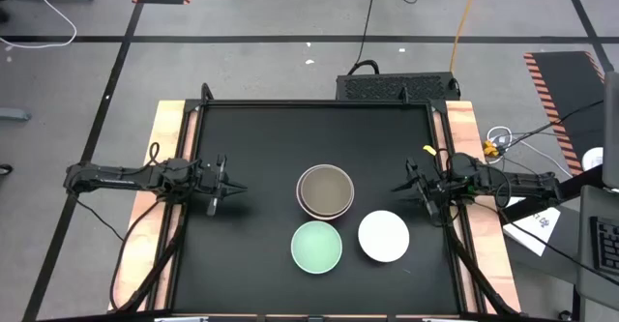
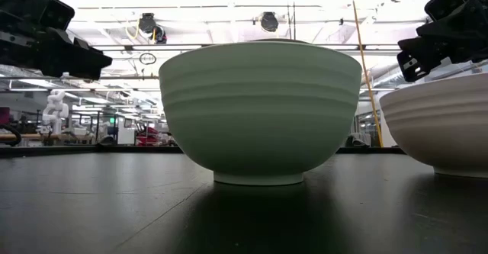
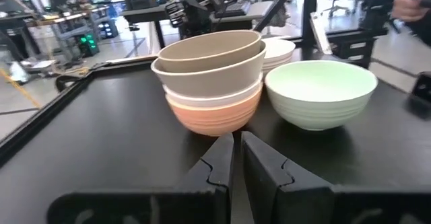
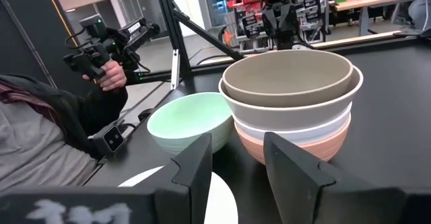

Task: Nest bowls inside each other
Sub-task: Stack the light green bowl on the dark gray bowl

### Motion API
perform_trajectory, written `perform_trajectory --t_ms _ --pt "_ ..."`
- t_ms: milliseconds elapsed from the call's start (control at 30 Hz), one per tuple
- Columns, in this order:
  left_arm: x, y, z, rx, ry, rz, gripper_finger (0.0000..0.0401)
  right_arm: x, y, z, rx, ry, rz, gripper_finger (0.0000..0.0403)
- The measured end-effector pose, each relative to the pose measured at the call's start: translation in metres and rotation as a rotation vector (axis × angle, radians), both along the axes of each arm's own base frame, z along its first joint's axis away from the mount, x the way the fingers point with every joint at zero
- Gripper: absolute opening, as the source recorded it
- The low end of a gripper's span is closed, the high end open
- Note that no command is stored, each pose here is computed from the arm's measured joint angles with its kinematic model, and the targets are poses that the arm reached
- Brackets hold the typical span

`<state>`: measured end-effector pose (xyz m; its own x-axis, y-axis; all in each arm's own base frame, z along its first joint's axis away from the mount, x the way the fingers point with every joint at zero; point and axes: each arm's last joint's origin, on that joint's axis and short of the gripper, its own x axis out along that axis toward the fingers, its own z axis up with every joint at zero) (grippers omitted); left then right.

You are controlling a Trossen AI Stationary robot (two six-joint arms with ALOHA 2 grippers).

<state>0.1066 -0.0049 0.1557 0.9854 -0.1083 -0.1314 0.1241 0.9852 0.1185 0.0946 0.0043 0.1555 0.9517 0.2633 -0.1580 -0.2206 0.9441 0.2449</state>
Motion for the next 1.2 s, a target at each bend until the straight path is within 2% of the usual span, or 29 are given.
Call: perform_trajectory --t_ms 267,467,667,833,1000,1100,1200 --pt "0.0 0.001 0.002 -0.011 -0.017 0.019 0.0031 0.001 0.0 -0.001 0.017 0.001 -0.002 0.0125" --pt "0.001 0.001 0.011 -0.065 -0.104 0.044 0.0031 0.001 0.0 -0.001 0.017 0.0 -0.001 0.0125" --pt "0.001 -0.001 0.023 -0.099 -0.226 -0.017 0.0031 0.001 0.0 -0.001 0.011 -0.002 0.0 0.0125" --pt "0.005 -0.002 0.039 -0.12 -0.23 0.029 0.0031 0.001 0.0 -0.001 0.0 -0.005 0.002 0.0125" --pt "0.019 -0.006 0.059 -0.092 -0.151 0.013 0.0034 0.001 0.0 -0.001 -0.005 -0.007 0.003 0.0125" --pt "0.031 -0.009 0.07 -0.079 -0.111 -0.022 0.0055 0.001 0.0 -0.001 -0.005 -0.007 0.003 0.0125" --pt "0.044 -0.012 0.078 -0.055 -0.073 -0.052 0.0095 0.001 0.0 -0.001 -0.004 -0.006 0.003 0.0125"
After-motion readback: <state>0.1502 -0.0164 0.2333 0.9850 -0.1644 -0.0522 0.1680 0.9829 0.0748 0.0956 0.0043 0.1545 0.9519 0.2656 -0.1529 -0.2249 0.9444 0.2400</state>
